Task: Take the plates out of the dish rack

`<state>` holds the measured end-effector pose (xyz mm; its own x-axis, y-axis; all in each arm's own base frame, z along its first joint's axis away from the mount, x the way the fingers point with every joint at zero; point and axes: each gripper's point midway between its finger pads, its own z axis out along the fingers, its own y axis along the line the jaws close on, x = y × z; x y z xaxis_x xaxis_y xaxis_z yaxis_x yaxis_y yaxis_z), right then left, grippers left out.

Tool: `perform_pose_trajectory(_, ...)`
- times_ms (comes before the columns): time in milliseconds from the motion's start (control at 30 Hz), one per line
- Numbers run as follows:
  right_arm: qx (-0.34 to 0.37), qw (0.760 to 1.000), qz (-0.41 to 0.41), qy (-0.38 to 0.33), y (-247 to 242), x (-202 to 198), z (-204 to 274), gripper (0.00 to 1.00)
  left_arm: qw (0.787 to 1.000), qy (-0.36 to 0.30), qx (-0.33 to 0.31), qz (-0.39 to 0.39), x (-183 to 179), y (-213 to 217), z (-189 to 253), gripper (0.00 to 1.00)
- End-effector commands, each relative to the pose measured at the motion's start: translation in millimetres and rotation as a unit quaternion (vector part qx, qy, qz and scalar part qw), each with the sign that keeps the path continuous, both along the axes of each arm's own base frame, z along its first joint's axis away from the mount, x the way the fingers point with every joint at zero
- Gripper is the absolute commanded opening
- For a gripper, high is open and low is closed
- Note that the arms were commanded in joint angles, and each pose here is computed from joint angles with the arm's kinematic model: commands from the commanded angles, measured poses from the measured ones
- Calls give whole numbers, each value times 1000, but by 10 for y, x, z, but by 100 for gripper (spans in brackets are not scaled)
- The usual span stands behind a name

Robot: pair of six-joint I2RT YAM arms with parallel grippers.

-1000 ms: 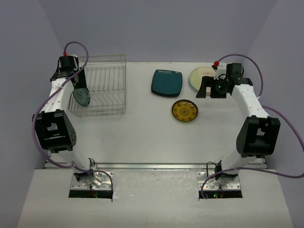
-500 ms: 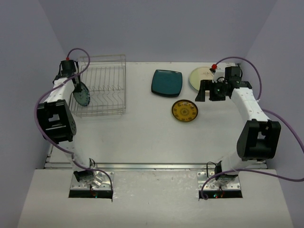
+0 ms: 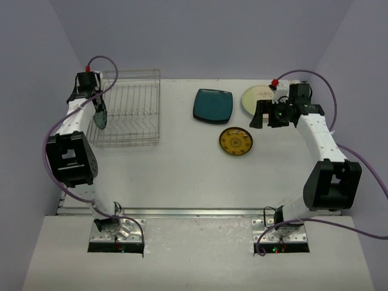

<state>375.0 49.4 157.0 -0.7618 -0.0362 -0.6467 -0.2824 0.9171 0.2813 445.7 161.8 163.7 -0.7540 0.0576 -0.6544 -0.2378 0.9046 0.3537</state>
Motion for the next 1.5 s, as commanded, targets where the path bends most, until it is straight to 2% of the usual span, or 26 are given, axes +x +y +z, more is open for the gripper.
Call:
perform_pose_trajectory(0,-2,997,22,-68,113,68,341,99,976,-185,110,-23,60,-243,1655,0)
perform_pose_trajectory(67,6,996,33,-81,177,56,416,99,970,-210,115,-44,15,-477,1900,0)
perform_pose_trajectory(133,33,994,55,-91,300,21,511,99,969,-213,86,-85,-11,-792,1972,0)
perform_pose_trajectory(200,78,989,84,-99,470,-56,647,99,962,-209,-9,-176,-34,-1295,1921,0)
perform_pose_trajectory(267,124,980,115,-107,633,-150,800,99,942,-189,-103,-257,-163,-1772,1841,0)
perform_pose_trajectory(333,165,967,150,-126,813,-239,985,98,900,-159,-202,-351,-411,-2287,1717,0)
perform_pose_trajectory(367,180,961,163,-132,875,-289,1061,98,867,-154,-253,-402,-576,-2563,1759,0)
perform_pose_trajectory(500,192,945,214,-158,1234,-443,1301,97,779,-97,-353,-509,-1053,-3325,1658,0)
perform_pose_trajectory(567,194,940,230,-159,1394,-486,1361,97,747,-61,-373,-547,-1281,-3664,1559,0)
perform_pose_trajectory(600,197,938,238,-157,1472,-511,1377,97,734,-47,-373,-565,-1390,-3809,1512,0)
perform_pose_trajectory(800,195,934,271,-128,1883,-571,1262,94,704,-1,-382,-599,-1644,-4086,1300,0)
perform_pose_trajectory(833,191,934,275,-125,1927,-577,1226,93,702,3,-382,-601,-1662,-4107,1287,0)
perform_pose_trajectory(900,186,932,289,-116,2038,-614,1148,82,700,8,-379,-606,-1678,-4153,1265,0)
perform_pose_trajectory(933,184,932,289,-115,2043,-602,1122,81,700,10,-378,-606,-1669,-4156,1248,0)
perform_pose_trajectory(1000,174,929,308,-110,2167,-667,1058,56,699,16,-379,-606,-1663,-4182,1229,0)
perform_pose_trajectory(1033,170,929,310,-107,2180,-679,1029,47,700,17,-379,-606,-1657,-4184,1219,0)
perform_pose_trajectory(1067,164,930,311,-106,2179,-686,998,30,700,18,-379,-605,-1649,-4185,1210,0)
perform_pose_trajectory(1100,158,932,308,-106,2167,-678,969,18,702,18,-377,-604,-1637,-4185,1199,0)
perform_pose_trajectory(1167,139,939,295,-109,2112,-636,914,4,712,19,-371,-596,-1595,-4169,1165,0)
perform_pose_trajectory(1200,128,943,288,-111,2077,-620,891,0,719,19,-367,-591,-1567,-4154,1147,4)
perform_pose_trajectory(1233,121,945,281,-113,2042,-616,873,0,729,18,-361,-582,-1526,-4130,1124,17)
perform_pose_trajectory(1300,105,952,264,-116,1961,-590,825,0,760,15,-341,-553,-1403,-4049,1059,50)
perform_pose_trajectory(1333,98,956,250,-116,1888,-562,800,0,777,10,-330,-536,-1332,-4003,1043,62)
perform_pose_trajectory(1433,93,971,197,-98,1580,-434,663,0,815,-4,-304,-493,-1141,-3853,1031,93)
perform_pose_trajectory(1467,92,975,178,-93,1467,-376,623,0,828,-6,-295,-477,-1076,-3794,1010,100)
